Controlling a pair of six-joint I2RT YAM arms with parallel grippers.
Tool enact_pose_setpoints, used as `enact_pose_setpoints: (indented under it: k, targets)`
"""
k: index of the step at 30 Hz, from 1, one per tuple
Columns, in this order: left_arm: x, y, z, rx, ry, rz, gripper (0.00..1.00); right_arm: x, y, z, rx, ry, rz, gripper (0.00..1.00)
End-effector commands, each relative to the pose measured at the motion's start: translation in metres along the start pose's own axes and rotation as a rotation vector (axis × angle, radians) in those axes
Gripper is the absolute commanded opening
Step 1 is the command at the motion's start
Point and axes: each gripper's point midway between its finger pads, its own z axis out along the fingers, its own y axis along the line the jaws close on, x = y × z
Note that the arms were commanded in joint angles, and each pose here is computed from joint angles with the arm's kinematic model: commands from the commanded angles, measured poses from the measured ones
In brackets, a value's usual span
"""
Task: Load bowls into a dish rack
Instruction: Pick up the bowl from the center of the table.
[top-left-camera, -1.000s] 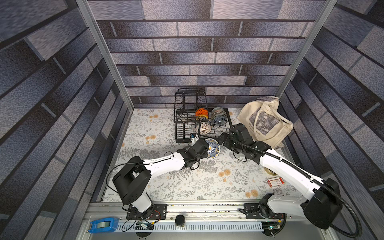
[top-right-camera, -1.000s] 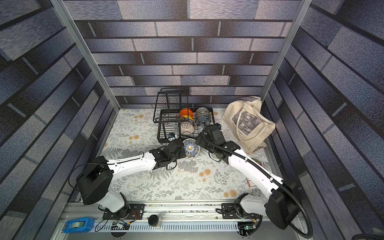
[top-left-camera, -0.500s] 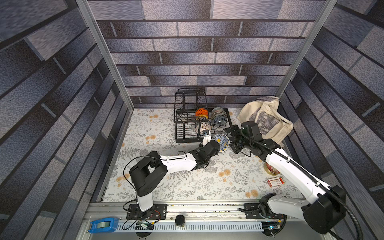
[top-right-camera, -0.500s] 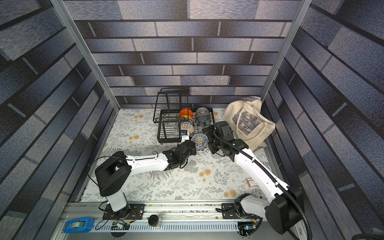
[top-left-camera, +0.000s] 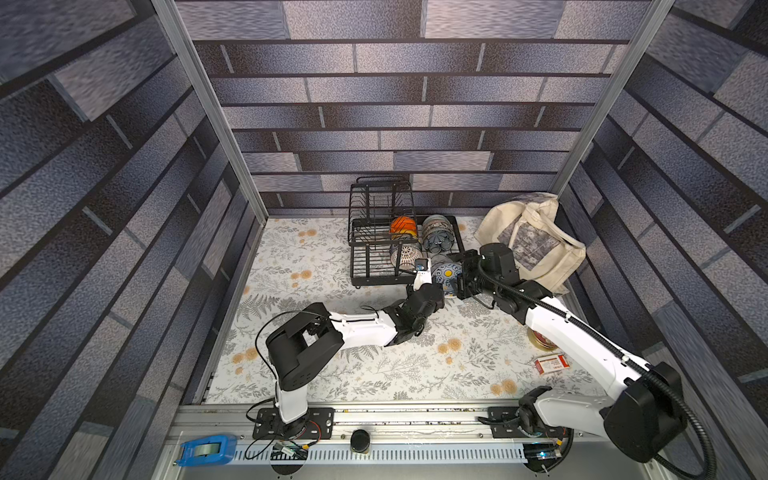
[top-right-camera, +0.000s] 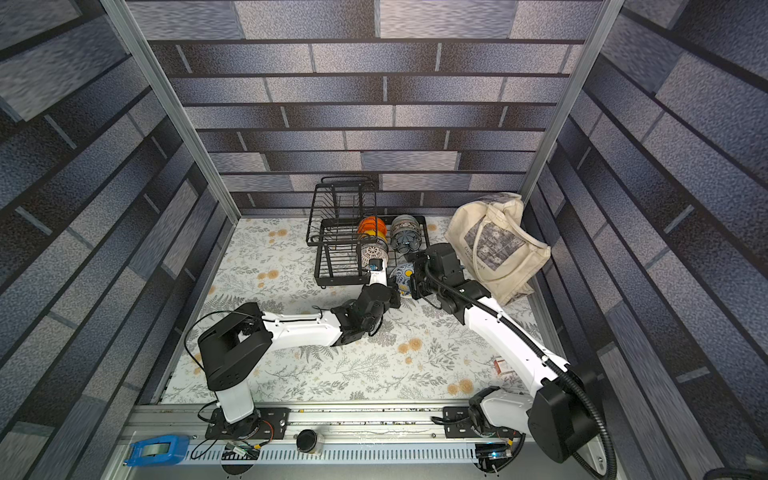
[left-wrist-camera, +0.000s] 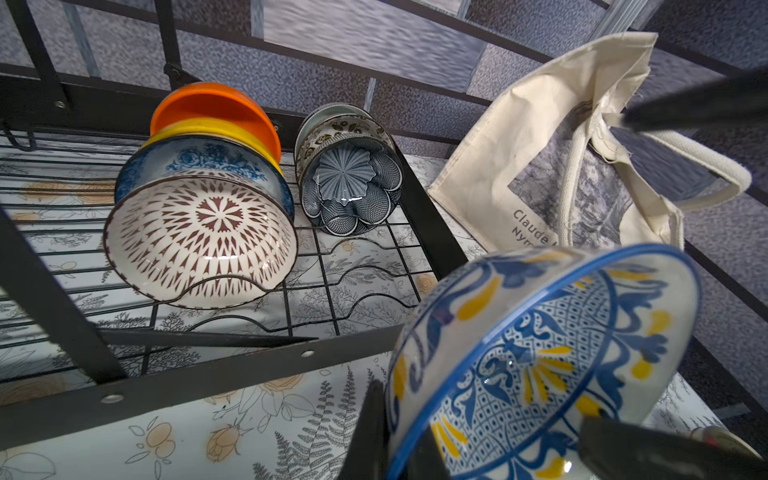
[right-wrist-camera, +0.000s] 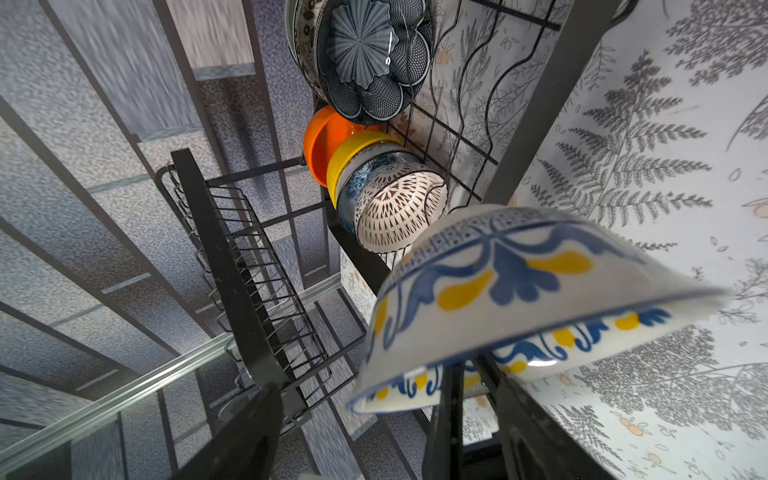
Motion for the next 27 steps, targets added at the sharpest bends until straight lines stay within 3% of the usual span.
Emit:
enact_pose_setpoints:
  k: [1,6,11,14,17,18,20,27]
  targets:
    - [-0.044,-0.012,-0.018,0.034,-0.138,-0.036,0.0,-0.012,0.006,0.01,-0.055,-0.056,0.057,0.74]
    - [-0.05,-0.016,-0.027,0.037,-0.15,-0.02,0.0,-0.019,0.012,0.015,-0.084,-0.094,0.068,0.58]
    - [-0.06,-0.023,-0.04,0.034,-0.192,0.012,0.0,-0.018,0.012,0.024,-0.102,-0.08,0.088,0.1]
    - [-0.064,-0.026,-0.043,0.036,-0.202,0.022,0.0,-0.015,0.017,0.027,-0.119,-0.063,0.066,0.03]
    - [-0.065,-0.026,-0.045,0.041,-0.197,0.02,0.2,-0.014,0.027,0.026,-0.199,-0.053,0.025,0.0]
    - [-0.066,-0.026,-0.046,0.04,-0.194,0.013,0.38,-0.014,0.03,0.025,-0.225,-0.052,0.007,0.0]
    - [-0.065,-0.02,-0.047,0.023,-0.179,-0.002,0.58,-0.014,0.035,0.021,-0.263,-0.06,-0.025,0.0]
    - [-0.057,0.007,-0.049,-0.043,-0.089,-0.056,0.89,-0.013,0.064,0.006,-0.378,-0.076,-0.202,0.0]
